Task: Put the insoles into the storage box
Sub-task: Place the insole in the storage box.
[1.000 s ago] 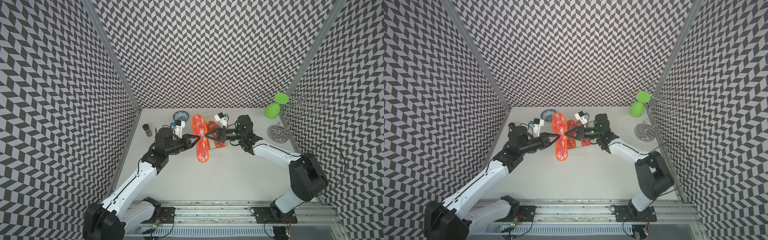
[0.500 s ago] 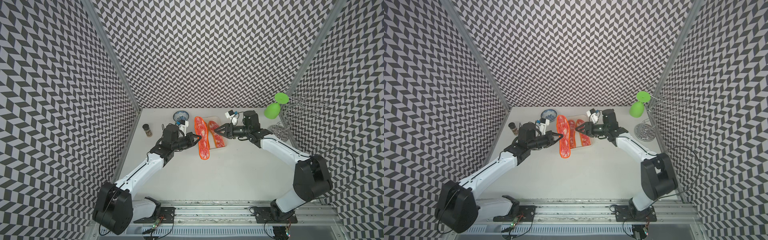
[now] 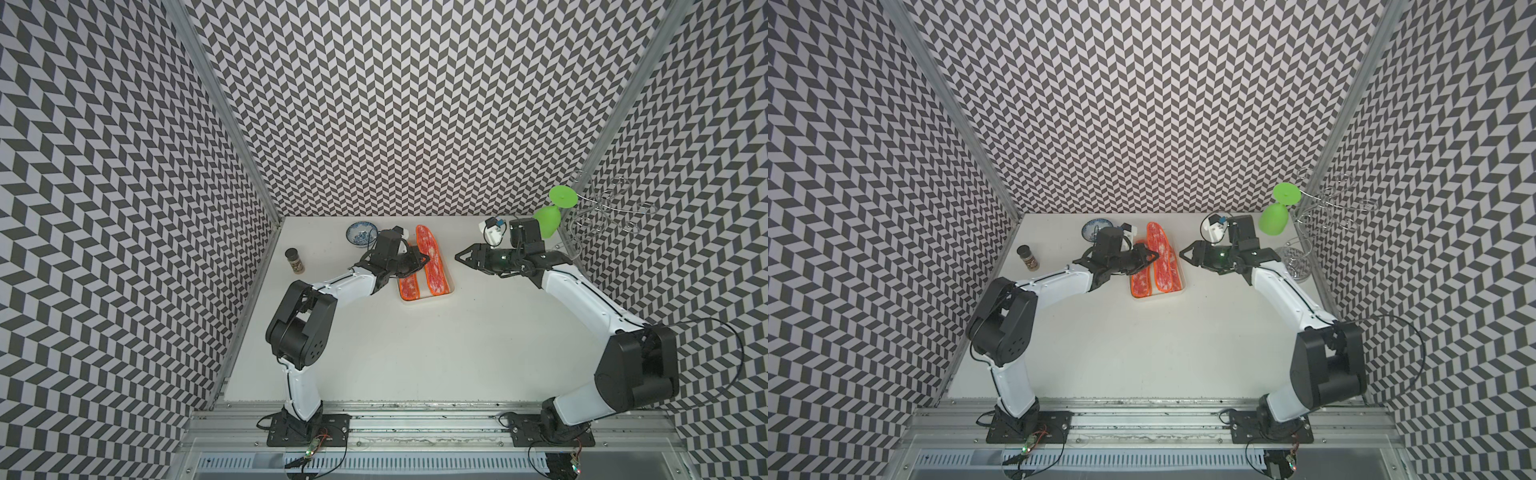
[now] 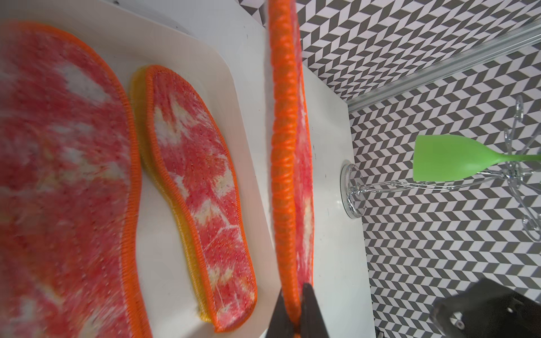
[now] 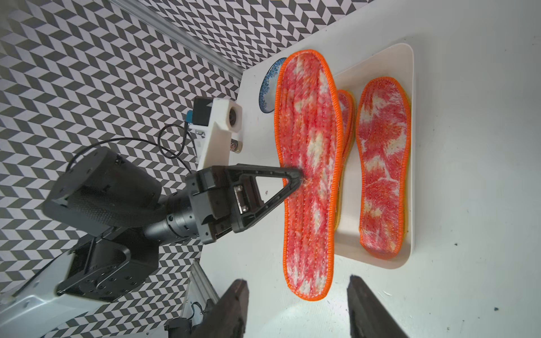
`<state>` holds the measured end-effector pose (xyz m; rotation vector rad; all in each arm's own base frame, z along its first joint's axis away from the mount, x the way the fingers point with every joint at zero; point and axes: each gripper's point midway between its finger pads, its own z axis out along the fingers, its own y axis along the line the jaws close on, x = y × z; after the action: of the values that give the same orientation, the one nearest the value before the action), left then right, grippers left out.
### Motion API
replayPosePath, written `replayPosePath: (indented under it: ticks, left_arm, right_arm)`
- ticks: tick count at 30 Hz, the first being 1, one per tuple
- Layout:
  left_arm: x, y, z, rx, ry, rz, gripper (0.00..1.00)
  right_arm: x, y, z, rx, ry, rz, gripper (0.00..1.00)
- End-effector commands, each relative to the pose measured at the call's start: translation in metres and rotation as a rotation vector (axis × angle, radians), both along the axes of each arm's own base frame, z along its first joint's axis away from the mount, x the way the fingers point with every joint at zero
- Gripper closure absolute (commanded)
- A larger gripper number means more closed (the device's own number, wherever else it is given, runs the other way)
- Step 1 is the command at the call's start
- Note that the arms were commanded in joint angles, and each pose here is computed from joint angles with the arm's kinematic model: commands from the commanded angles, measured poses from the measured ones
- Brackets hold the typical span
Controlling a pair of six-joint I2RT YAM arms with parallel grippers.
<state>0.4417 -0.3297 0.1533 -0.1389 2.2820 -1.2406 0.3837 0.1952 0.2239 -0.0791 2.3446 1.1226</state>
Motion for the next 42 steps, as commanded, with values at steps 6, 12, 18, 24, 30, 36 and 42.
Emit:
replayPosePath:
  ticks: [6, 12, 18, 24, 30, 36, 42]
  left_arm:
    - [0.029, -0.018, -0.020, 0.017, -0.017, 0.033, 1.00]
    - [0.034, -0.022, -0.043, 0.042, 0.010, 0.028, 1.00]
    - [0.034, -0.028, -0.062, 0.059, 0.035, 0.010, 1.00]
    - [0.034, -0.033, -0.075, 0.067, 0.058, 0.003, 0.98]
    - [0.034, -0.030, -0.086, 0.096, 0.059, 0.003, 0.97]
    - [0.039, -0.027, -0.083, 0.118, 0.027, 0.004, 0.95]
    - [0.042, -0.026, -0.094, 0.128, 0.037, -0.004, 0.92]
  right_arm:
    - [0.008, -0.013, 0.017, -0.010, -0.070, -0.020, 0.42]
    - [0.007, -0.014, 0.013, -0.005, -0.062, -0.014, 0.42]
    - [0.007, -0.015, 0.008, -0.001, -0.051, -0.011, 0.42]
    - [0.006, -0.015, 0.003, 0.000, -0.041, -0.009, 0.42]
    - [0.004, -0.015, 0.000, 0.006, -0.033, -0.005, 0.42]
    - [0.003, -0.014, -0.003, 0.011, -0.026, -0.002, 0.42]
    - [0.002, -0.014, -0.005, 0.014, -0.022, 0.003, 0.42]
